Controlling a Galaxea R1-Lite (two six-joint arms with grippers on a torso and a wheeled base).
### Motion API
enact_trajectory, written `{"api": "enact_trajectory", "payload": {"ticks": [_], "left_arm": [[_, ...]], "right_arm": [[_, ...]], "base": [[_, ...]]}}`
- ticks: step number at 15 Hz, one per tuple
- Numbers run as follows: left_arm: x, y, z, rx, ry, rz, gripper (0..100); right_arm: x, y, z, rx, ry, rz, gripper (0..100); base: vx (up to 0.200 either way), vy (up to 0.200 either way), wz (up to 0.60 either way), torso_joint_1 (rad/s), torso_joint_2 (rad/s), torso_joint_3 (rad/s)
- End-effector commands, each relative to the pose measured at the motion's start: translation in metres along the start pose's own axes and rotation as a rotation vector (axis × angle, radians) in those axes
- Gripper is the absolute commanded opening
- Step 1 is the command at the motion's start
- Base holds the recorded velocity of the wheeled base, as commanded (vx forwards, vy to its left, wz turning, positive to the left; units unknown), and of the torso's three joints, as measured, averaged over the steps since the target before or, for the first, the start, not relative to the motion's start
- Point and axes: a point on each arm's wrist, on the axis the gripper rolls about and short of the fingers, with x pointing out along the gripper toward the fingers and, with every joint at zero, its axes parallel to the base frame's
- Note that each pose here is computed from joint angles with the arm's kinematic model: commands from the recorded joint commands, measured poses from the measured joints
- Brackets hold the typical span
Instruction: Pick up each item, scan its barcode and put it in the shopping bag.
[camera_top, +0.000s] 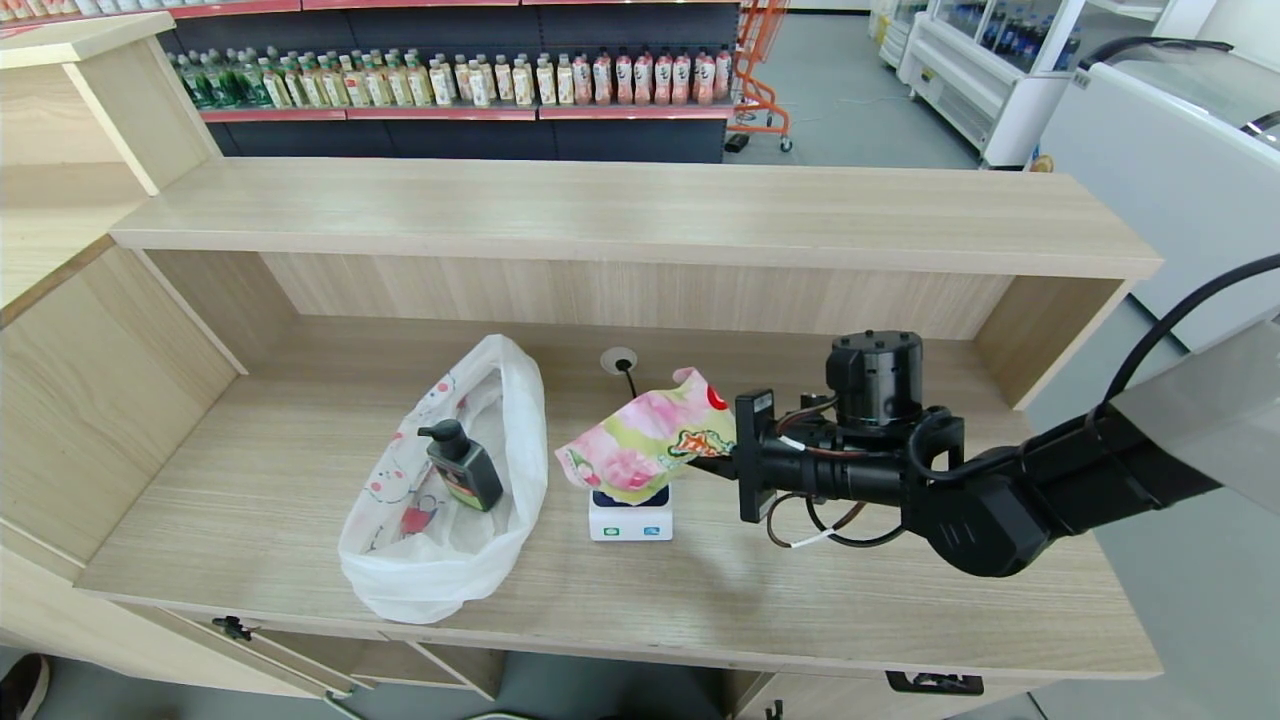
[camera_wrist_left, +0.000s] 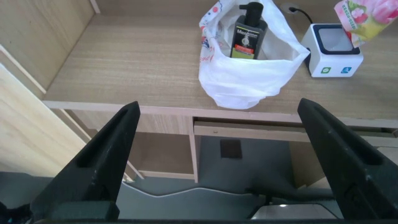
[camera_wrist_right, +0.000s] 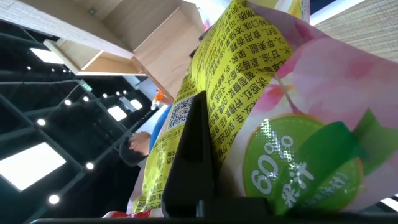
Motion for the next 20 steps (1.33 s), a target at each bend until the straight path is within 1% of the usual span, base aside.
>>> {"api": "enact_trajectory", "payload": {"ticks": [1, 2, 3, 4, 5, 6, 7, 8, 9, 11, 12, 14, 16, 17, 18, 19, 20], "left_arm": [[0.0, 0.0, 0.0, 0.0, 0.0, 0.0, 100], [0.0, 0.0, 0.0, -0.001, 0.001, 0.0, 100], [0.0, 0.0, 0.0, -0.003, 0.001, 0.0, 100], [0.0, 0.0, 0.0, -0.003, 0.001, 0.0, 100], [0.0, 0.0, 0.0, -0.003, 0.0, 0.0, 100], [0.0, 0.0, 0.0, -0.004, 0.0, 0.0, 100], [0.0, 0.0, 0.0, -0.004, 0.0, 0.0, 100], [0.0, 0.0, 0.0, -0.006, 0.0, 0.0, 100], [0.0, 0.0, 0.0, -0.006, 0.0, 0.0, 100], [0.0, 0.0, 0.0, -0.006, 0.0, 0.0, 100], [0.0, 0.0, 0.0, -0.007, 0.0, 0.0, 100], [0.0, 0.0, 0.0, -0.006, 0.0, 0.0, 100], [0.0, 0.0, 0.0, -0.004, 0.0, 0.0, 100], [0.0, 0.0, 0.0, -0.001, 0.0, 0.0, 100], [0.0, 0.0, 0.0, -0.003, 0.0, 0.0, 100], [0.0, 0.0, 0.0, -0.001, 0.0, 0.0, 100], [0.0, 0.0, 0.0, 0.0, 0.0, 0.0, 100]], "right_arm": [[-0.004, 0.0, -0.002, -0.005, -0.005, 0.0, 0], [-0.024, 0.003, -0.012, -0.093, -0.015, 0.006, 0], [-0.044, 0.006, -0.024, -0.287, -0.021, 0.021, 0], [-0.066, 0.006, -0.037, -0.527, -0.023, 0.04, 0], [-0.087, 0.011, -0.047, -0.761, -0.03, 0.082, 0], [-0.103, 0.02, -0.054, -0.974, -0.049, 0.118, 0], [-0.118, 0.029, -0.055, -1.175, -0.097, 0.134, 0], [-0.13, 0.032, -0.061, -1.323, -0.112, 0.125, 0], [-0.141, 0.036, -0.068, -1.434, -0.109, 0.126, 0], [-0.163, 0.03, -0.088, -1.459, -0.045, 0.129, 0], [-0.169, 0.03, -0.094, -1.459, -0.031, 0.124, 0], [-0.176, 0.03, -0.098, -1.497, -0.026, 0.113, 0], [-0.173, 0.029, -0.096, -1.519, -0.021, 0.1, 0], [-0.16, 0.026, -0.087, -1.529, -0.011, 0.064, 0], [-0.155, 0.027, -0.081, -1.526, -0.014, 0.051, 0], [-0.144, 0.028, -0.068, -1.508, -0.021, 0.019, 0], [-0.135, 0.025, -0.06, -1.492, -0.013, -0.004, 0]], "base": [[0.0, 0.0, 0.0, 0.0, 0.0, 0.0], [0.0, 0.0, 0.0, 0.0, 0.0, 0.0], [0.0, 0.0, 0.0, 0.0, 0.0, 0.0], [0.0, 0.0, 0.0, 0.0, 0.0, 0.0], [0.0, 0.0, 0.0, 0.0, 0.0, 0.0], [0.0, 0.2, 0.0, 0.012, 0.0, 0.002], [0.0, 0.2, 0.0, -0.002, 0.0, 0.002], [0.0, 0.2, 0.0, -0.012, 0.0, 0.007], [0.0, 0.2, 0.0, -0.002, -0.01, 0.012], [0.0, 0.2, 0.0, 0.022, 0.01, 0.002], [0.0, 0.2, 0.0, -0.002, 0.0, 0.002], [0.0, 0.2, 0.0, -0.007, 0.0, 0.002], [0.0, 0.2, 0.0, 0.002, 0.0, 0.002], [0.0, 0.2, 0.0, 0.002, 0.0, 0.002], [0.0, 0.0, 0.0, 0.0, 0.0, 0.0], [0.0, 0.0, 0.0, 0.0, 0.0, 0.0], [0.0, 0.0, 0.0, 0.0, 0.0, 0.0]]}}
